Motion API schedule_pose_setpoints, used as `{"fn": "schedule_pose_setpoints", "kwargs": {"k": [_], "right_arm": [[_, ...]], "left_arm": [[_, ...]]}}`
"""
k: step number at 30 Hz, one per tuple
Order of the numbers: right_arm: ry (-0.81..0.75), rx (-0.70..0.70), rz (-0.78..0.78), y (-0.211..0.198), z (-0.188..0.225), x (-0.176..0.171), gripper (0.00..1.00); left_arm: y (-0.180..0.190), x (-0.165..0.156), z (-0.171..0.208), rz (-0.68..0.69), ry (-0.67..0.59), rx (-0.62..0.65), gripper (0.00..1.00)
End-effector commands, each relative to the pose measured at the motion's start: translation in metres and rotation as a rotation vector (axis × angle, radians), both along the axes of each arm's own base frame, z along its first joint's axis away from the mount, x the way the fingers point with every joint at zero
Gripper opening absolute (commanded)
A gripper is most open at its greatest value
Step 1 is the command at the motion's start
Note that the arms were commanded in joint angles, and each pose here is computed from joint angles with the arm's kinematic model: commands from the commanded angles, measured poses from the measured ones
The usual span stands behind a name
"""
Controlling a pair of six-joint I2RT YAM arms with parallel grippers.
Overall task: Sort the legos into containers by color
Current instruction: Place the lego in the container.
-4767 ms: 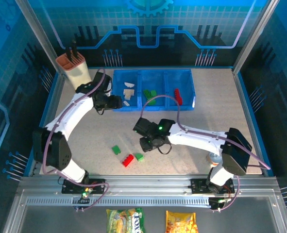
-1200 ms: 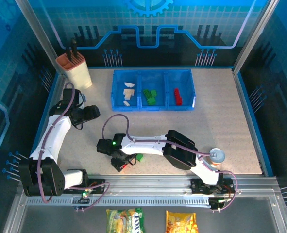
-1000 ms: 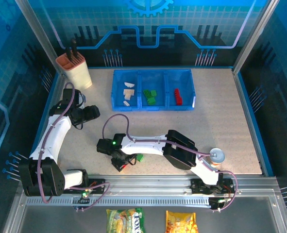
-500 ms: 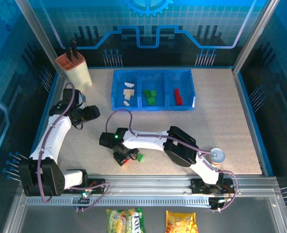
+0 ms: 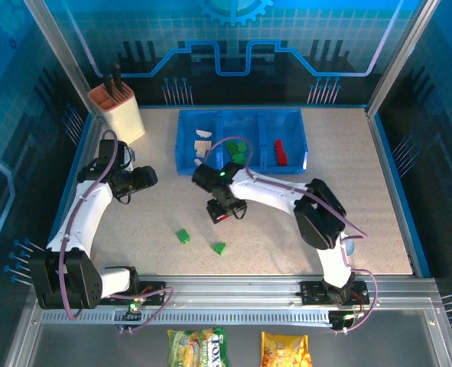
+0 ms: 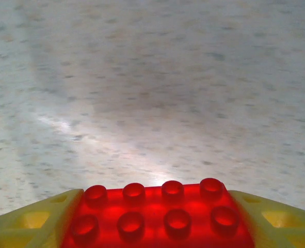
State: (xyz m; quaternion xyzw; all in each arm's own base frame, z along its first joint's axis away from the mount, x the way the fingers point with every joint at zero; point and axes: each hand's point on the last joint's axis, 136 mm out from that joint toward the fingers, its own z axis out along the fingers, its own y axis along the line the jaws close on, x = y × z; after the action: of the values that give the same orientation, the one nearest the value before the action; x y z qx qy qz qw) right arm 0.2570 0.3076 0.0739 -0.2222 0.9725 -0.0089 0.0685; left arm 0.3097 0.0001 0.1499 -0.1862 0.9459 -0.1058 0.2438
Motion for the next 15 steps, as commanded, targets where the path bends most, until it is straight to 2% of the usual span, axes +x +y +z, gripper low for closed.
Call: {"fn": "schedule_pose_setpoints", "kwargs": {"k": [1, 11, 15], "right_arm": [[-0.019, -0.008, -0.054, -0.04, 0.016, 0.014, 0.63], [-0.042, 0.011, -0.269, -0.152, 0.039, 0.043, 0.63], [-0.059, 0.054, -0.305, -0.165, 0.048, 0.057, 0.63]], "left_arm": [[0.001, -0.003, -0.005, -0.012, 0.021, -0.005, 0.73], [0.0, -0.002, -0.006, -0.015, 0.024, -0.013, 0.73], [0.0, -0.002, -0.006, -0.015, 0.024, -0.014, 0.73]]}}
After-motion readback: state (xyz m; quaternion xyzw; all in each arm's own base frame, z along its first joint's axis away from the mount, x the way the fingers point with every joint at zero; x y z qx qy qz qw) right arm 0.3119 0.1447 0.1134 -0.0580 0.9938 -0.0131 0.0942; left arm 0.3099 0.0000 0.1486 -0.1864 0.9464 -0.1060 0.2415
